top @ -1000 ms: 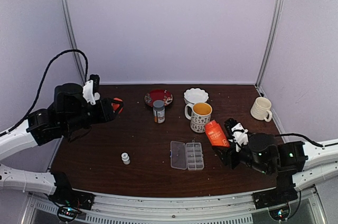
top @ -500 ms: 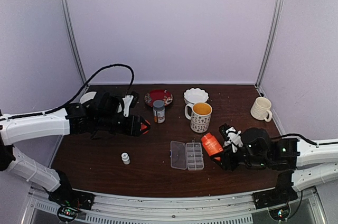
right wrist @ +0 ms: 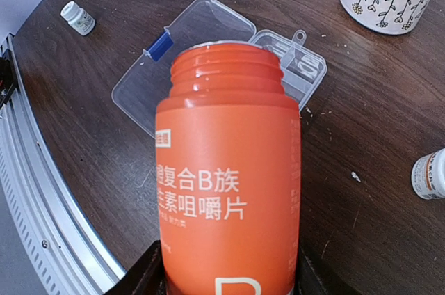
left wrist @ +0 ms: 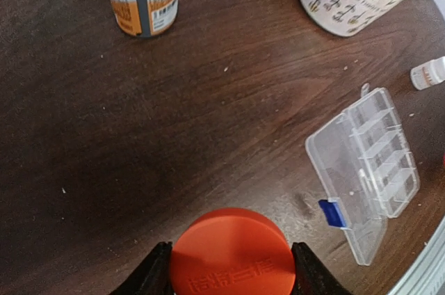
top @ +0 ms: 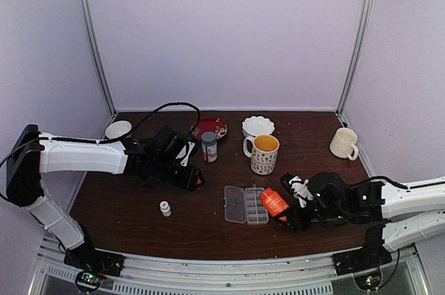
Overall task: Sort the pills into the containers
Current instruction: Place the lid of the pill bottle at the center of the board.
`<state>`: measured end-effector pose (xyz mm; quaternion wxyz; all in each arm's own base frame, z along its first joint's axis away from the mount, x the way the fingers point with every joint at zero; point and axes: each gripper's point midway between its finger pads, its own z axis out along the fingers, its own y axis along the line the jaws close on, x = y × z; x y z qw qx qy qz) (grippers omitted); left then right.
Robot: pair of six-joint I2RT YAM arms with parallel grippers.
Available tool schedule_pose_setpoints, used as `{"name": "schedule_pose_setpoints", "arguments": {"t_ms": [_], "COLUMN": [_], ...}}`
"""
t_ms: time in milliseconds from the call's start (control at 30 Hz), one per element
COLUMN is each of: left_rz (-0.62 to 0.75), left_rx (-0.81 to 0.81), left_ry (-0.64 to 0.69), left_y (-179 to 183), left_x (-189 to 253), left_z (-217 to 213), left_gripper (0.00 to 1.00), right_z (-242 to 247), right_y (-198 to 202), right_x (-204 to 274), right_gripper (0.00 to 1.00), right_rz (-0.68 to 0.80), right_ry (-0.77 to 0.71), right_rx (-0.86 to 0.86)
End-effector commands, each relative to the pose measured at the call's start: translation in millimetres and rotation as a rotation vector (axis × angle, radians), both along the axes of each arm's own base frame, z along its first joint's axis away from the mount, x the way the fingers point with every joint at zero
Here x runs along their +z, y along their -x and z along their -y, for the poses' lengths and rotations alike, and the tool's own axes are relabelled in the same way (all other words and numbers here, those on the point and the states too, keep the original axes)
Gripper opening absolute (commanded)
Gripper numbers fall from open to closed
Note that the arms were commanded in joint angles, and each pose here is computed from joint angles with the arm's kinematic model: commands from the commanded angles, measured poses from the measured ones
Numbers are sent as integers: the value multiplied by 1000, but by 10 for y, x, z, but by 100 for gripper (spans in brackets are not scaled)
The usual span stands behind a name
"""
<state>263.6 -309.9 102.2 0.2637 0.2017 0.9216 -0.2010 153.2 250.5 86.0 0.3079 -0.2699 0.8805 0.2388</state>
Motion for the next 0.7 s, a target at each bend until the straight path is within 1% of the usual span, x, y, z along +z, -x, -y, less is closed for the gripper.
{"name": "schedule_pose_setpoints", "arguments": {"t_ms": [0, 100, 267, 300, 333, 400, 467, 500, 567, 600, 667], "left_rz": [5, 2, 0, -1, -1, -2, 3, 8, 15, 25, 50], "left_rx": [0, 15, 28, 36, 44, 58, 65, 72, 86, 94, 108], "left_ry": [-67, -107, -148, -157, -161, -159, -131, -122, -126, -129, -141], "left_y": [-91, -118, -129, -128, -123, -100, -75, -73, -75, -80, -82], "left_x": [-180, -309, -436, -462, -482, -507, -491, -474, -456, -427, -375], "left_z": [72, 77, 70, 56, 45, 23, 28, 21, -11, -27, -55], "left_gripper": [0, 0, 11, 15, 20, 39, 54, 59, 63, 66, 81], "right_z": [-65, -55, -46, -45, -48, -47, -41, -42, -41, -41, -46], "right_y": [-25, -18, -19, -22, -22, -22, -22, -23, -23, -25, -30], "right_x": [64, 46, 53, 52, 56, 50, 39, 40, 39, 42, 51], "right_gripper": [0, 0, 0, 0, 0, 0, 0, 0, 0, 0, 0], "right_rz": [14, 12, 15, 17, 17, 16, 15, 15, 15, 16, 18], "right_ry": [-30, -36, -42, -42, -43, -41, -36, -37, -38, -39, -41], "right_rx": [13, 10, 5, 5, 5, 5, 4, 3, 2, 2, 1]}}
